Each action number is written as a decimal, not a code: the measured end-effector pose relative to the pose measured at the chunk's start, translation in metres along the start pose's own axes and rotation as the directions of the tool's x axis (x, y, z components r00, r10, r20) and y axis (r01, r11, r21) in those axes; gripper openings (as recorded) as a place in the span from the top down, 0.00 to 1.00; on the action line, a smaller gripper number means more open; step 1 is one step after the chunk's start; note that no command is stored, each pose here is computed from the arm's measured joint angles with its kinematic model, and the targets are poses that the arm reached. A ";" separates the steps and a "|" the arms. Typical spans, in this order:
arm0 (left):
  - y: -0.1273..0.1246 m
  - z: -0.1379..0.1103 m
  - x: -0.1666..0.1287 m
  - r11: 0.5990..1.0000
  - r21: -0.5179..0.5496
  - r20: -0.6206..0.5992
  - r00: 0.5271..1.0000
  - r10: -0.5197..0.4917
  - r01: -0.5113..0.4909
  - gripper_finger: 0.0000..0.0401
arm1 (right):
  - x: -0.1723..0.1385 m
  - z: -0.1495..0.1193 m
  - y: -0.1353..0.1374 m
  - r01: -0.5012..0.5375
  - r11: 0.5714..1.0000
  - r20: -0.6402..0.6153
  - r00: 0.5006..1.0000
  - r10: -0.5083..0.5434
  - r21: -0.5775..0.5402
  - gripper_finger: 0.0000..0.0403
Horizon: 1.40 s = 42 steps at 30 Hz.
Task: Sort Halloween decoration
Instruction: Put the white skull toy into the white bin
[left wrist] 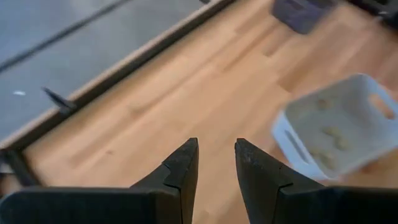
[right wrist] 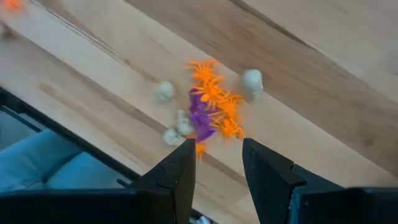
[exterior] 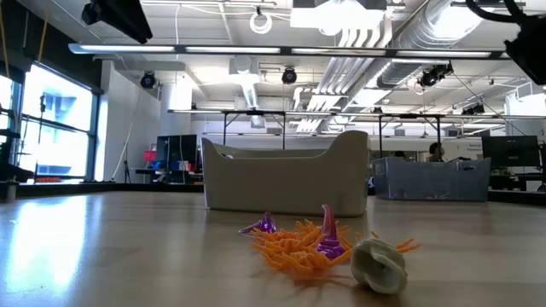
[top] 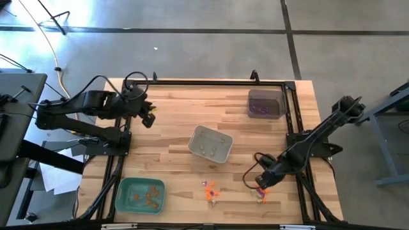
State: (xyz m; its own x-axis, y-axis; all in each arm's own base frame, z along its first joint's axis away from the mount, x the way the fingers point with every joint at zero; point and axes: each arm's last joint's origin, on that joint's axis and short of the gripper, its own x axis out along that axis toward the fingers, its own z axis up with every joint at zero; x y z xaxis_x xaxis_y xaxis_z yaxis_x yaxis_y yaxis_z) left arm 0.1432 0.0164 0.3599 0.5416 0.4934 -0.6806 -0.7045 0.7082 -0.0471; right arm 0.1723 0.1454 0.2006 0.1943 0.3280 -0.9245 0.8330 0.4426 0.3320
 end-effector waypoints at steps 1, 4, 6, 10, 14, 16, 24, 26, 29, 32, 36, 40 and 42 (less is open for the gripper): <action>0.000 -0.003 0.000 1.000 -0.016 0.006 1.000 -0.023 0.023 0.76 | 0.004 -0.001 -0.001 0.005 1.000 -0.001 1.000 -0.005 -0.006 0.68; -0.005 -0.007 -0.001 0.994 -0.045 0.032 0.994 -0.101 0.103 0.76 | 0.013 0.001 -0.006 0.039 0.999 0.031 0.999 -0.039 -0.013 0.68; -0.011 -0.007 -0.001 0.987 -0.052 0.064 0.987 -0.147 0.150 0.76 | 0.019 0.002 -0.009 0.073 0.997 0.037 0.997 -0.072 -0.028 0.68; -0.023 -0.003 -0.002 0.968 -0.056 0.145 0.962 -0.233 0.243 0.76 | 0.030 0.004 -0.014 0.141 0.988 0.040 0.990 -0.138 -0.061 0.68; -0.032 0.001 -0.003 0.946 -0.067 0.216 0.930 -0.297 0.318 0.76 | 0.039 0.006 -0.012 0.153 0.984 0.019 0.988 -0.151 -0.096 0.68; -0.034 0.003 -0.004 0.939 -0.067 0.242 0.919 -0.312 0.336 0.76 | 0.042 0.007 -0.010 0.145 0.984 0.014 0.989 -0.144 -0.104 0.68; -0.039 0.003 0.000 0.942 -0.064 0.240 0.921 -0.307 0.330 0.76 | 0.057 0.008 -0.007 0.159 0.980 0.025 0.987 -0.157 -0.122 0.68; -0.041 0.003 0.002 0.943 -0.061 0.235 0.923 -0.304 0.326 0.76 | 0.062 0.009 -0.007 0.166 0.979 0.030 0.986 -0.164 -0.121 0.68; -0.043 0.003 0.005 0.946 -0.057 0.225 0.927 -0.299 0.319 0.76 | 0.067 0.011 -0.005 0.168 0.979 0.031 0.986 -0.166 -0.114 0.68; -0.046 0.003 0.008 0.949 -0.051 0.212 0.932 -0.294 0.311 0.76 | 0.072 0.013 -0.004 0.179 0.978 0.032 0.984 -0.177 -0.104 0.68; -0.050 0.002 0.012 0.951 -0.044 0.197 0.936 -0.292 0.306 0.76 | 0.074 0.016 -0.005 0.191 0.977 0.036 0.981 -0.189 -0.092 0.69; -0.052 0.002 0.015 0.952 -0.040 0.186 0.938 -0.291 0.303 0.76 | 0.074 0.018 -0.006 0.201 0.976 0.036 0.979 -0.198 -0.085 0.76; -0.053 0.002 0.016 0.953 -0.038 0.182 0.940 -0.289 0.301 0.76 | 0.074 0.018 -0.006 0.207 0.975 0.038 0.978 -0.204 -0.084 0.81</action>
State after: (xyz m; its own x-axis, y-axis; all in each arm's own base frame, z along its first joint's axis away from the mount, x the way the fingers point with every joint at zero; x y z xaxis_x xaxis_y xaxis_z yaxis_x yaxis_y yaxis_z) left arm 0.1897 -0.0123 0.3532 0.7962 0.3510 -0.4927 -0.5261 0.8040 -0.2773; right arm 0.1909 0.1521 0.1264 0.0395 0.1989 -0.9792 0.8088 0.5691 0.1482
